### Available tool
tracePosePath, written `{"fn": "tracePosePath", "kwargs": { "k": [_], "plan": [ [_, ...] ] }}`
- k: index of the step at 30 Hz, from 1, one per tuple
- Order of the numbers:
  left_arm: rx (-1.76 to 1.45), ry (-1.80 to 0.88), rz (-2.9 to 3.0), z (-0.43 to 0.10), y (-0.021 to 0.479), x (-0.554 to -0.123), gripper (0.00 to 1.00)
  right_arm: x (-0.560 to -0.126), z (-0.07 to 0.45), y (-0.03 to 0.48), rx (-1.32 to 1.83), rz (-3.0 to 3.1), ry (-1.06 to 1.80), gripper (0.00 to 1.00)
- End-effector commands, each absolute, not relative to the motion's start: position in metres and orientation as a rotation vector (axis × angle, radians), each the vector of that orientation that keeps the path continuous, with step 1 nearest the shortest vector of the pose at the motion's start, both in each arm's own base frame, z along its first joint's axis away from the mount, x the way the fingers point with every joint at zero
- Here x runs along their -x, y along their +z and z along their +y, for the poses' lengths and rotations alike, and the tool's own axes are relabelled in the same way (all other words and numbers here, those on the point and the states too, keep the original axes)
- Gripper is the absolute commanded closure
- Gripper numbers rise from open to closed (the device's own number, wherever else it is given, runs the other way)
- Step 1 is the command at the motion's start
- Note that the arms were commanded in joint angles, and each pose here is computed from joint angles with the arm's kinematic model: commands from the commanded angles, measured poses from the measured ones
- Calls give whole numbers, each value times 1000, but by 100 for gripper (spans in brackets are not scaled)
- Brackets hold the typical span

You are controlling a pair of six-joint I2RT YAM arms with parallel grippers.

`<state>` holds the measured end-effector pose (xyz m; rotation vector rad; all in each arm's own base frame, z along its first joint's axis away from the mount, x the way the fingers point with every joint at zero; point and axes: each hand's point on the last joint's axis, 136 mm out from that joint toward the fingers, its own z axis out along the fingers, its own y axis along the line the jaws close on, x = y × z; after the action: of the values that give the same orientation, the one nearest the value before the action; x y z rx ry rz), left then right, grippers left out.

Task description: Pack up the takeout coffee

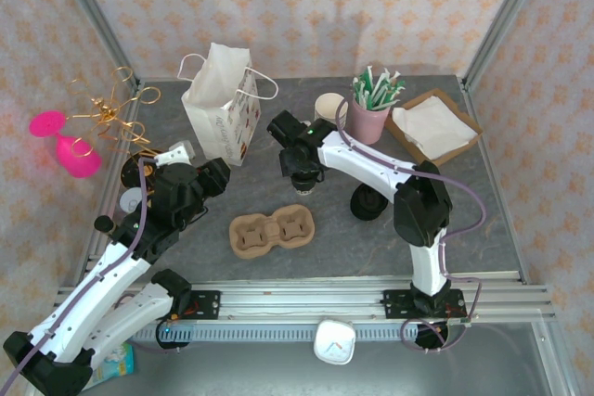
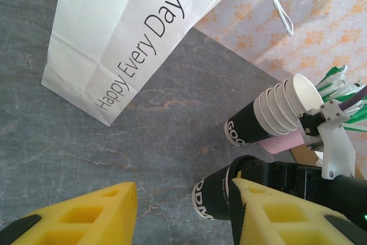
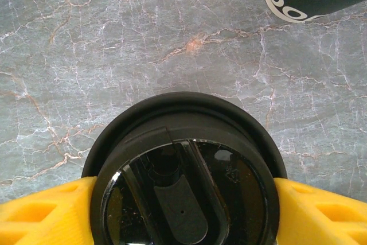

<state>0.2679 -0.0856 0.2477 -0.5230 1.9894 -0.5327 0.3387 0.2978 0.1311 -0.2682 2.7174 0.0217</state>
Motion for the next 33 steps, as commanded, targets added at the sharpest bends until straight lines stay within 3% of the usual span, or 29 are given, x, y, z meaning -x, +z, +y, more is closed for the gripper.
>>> {"fn": "tracePosePath", "kwargs": {
  "k": [1, 15, 33],
  "plan": [
    [505, -525, 1988, -84, 250, -267, 53, -325, 278, 103, 302, 2785, -132, 28],
    [470, -585, 2006, -95, 253, -267, 53, -342, 256, 159, 166, 2684, -72, 31],
    [337, -715, 2084, -135, 244, -276, 53, -360, 119, 160, -227, 2665, -87, 30]
  ]
}}
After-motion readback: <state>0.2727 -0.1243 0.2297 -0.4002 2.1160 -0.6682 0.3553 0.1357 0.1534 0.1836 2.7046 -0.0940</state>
